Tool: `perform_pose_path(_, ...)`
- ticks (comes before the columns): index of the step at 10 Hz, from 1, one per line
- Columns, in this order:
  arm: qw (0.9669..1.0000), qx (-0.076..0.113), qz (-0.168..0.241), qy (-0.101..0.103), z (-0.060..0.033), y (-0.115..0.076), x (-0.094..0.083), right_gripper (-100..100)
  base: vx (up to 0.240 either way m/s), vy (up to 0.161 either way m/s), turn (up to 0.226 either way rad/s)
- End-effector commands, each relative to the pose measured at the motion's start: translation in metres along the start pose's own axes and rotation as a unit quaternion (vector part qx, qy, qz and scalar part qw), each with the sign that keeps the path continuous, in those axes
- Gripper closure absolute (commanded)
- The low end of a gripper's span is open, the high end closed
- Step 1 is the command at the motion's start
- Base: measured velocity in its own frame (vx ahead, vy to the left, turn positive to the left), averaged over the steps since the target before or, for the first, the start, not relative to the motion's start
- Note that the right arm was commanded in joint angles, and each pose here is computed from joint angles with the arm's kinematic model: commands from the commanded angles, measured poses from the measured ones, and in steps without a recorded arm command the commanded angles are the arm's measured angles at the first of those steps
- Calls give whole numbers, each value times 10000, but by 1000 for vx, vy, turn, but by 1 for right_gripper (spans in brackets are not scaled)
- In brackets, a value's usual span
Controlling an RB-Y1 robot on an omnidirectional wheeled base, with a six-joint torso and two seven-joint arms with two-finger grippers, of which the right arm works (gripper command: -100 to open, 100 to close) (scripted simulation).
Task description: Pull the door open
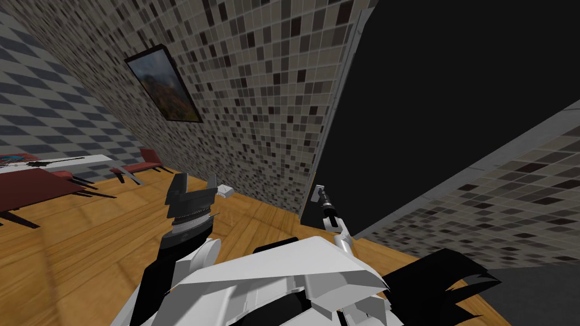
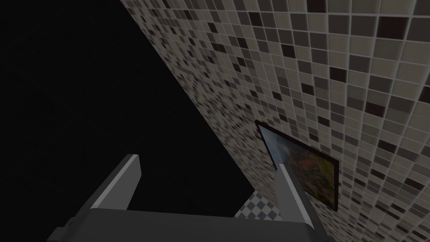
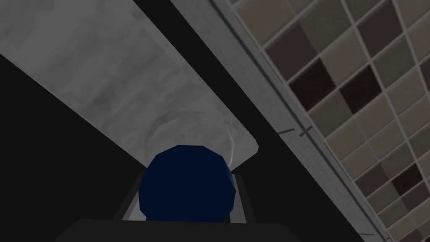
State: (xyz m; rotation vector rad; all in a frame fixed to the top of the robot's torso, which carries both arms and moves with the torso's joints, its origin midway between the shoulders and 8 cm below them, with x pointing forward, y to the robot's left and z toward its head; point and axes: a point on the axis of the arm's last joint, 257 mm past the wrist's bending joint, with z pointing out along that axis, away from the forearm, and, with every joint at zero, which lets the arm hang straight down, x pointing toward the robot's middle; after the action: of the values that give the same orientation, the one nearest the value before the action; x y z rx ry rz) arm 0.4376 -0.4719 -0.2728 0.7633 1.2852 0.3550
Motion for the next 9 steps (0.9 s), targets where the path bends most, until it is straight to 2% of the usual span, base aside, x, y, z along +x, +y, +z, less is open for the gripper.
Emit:
perform_pose_path(1,9996,-82,267,-55,27,73,-32,100,-45,-21,40)
perform_pose_path(2,9979,-98,637,-82,31,91,-39,100,-57,-23,70)
perform_pose_path(3,9976,-93,680,-101,31,88,-48,100,-48,-24,41)
perform_pose_path(4,9944,-109,1048,-124,34,105,-52,100,-57,-21,77)
perform_pose_path(5,9939,-104,1092,-143,34,101,-62,100,-46,-19,42)
perform_pose_path(6,9891,-120,1460,-162,37,118,-64,100,-55,-24,74)
perform_pose_path(7,9883,-114,1513,-185,37,112,-75,100,-48,-23,44)
perform_pose_path(8,9819,-131,1879,-200,39,128,-75,100,-56,-29,54)
perform_pose_path(9,9807,-124,1937,-225,39,122,-87,100,-45,-26,49)
